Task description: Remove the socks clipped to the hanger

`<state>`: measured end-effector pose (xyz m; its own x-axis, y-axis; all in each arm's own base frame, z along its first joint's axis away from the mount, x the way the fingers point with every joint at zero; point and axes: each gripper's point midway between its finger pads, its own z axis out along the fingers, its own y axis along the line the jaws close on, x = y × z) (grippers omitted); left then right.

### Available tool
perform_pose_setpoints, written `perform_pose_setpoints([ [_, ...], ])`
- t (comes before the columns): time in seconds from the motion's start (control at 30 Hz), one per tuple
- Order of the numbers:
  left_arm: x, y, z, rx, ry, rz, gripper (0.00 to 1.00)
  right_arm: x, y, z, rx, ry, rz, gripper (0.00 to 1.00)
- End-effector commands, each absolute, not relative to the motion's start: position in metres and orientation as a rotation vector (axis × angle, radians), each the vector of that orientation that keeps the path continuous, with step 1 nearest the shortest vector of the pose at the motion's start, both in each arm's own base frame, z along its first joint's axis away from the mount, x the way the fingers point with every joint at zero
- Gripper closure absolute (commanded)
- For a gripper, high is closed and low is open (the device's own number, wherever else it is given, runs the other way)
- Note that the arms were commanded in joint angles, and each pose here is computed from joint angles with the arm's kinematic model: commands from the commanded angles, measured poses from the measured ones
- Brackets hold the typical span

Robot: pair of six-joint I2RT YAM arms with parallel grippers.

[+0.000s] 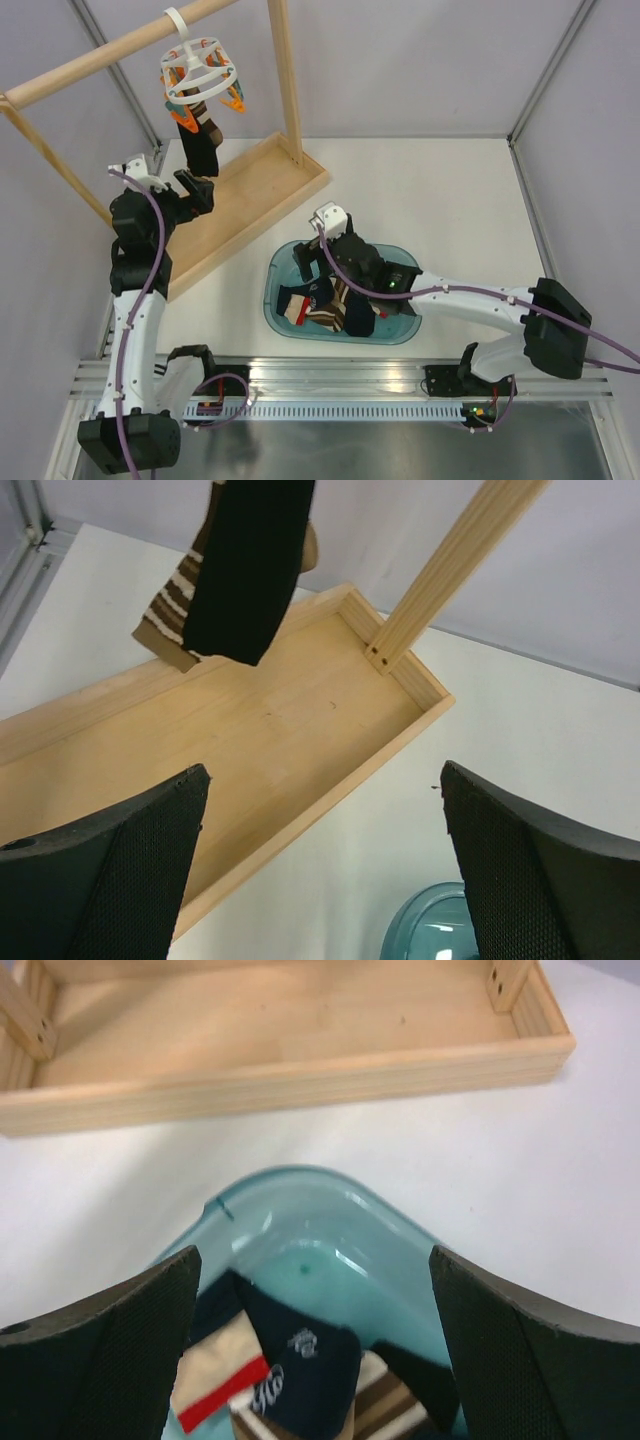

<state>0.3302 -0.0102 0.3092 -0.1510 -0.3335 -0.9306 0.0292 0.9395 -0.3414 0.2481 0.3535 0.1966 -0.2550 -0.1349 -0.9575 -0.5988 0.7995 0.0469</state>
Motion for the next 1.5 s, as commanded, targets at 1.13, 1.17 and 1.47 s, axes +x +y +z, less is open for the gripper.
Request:
perform_pose_setpoints([
  [1.13, 0.35, 0.063, 0.296, -0.452, 1.707, -0.344, 0.0, 0.47, 0.576, 0.328, -0.395, 0.997, 0.986, 0.02],
  [1.17, 0.349, 0.063, 0.296, -0.451, 1.707, -0.346, 0.0, 0.47, 0.579, 0.323, -0.401, 1.002, 0.992, 0.02],
  [1.47, 0.349, 0.062, 0.296, -0.443, 1.704, -0.352, 0.0, 0.471, 0.593, 0.288, -0.466, 1.04, 1.017, 0.02],
])
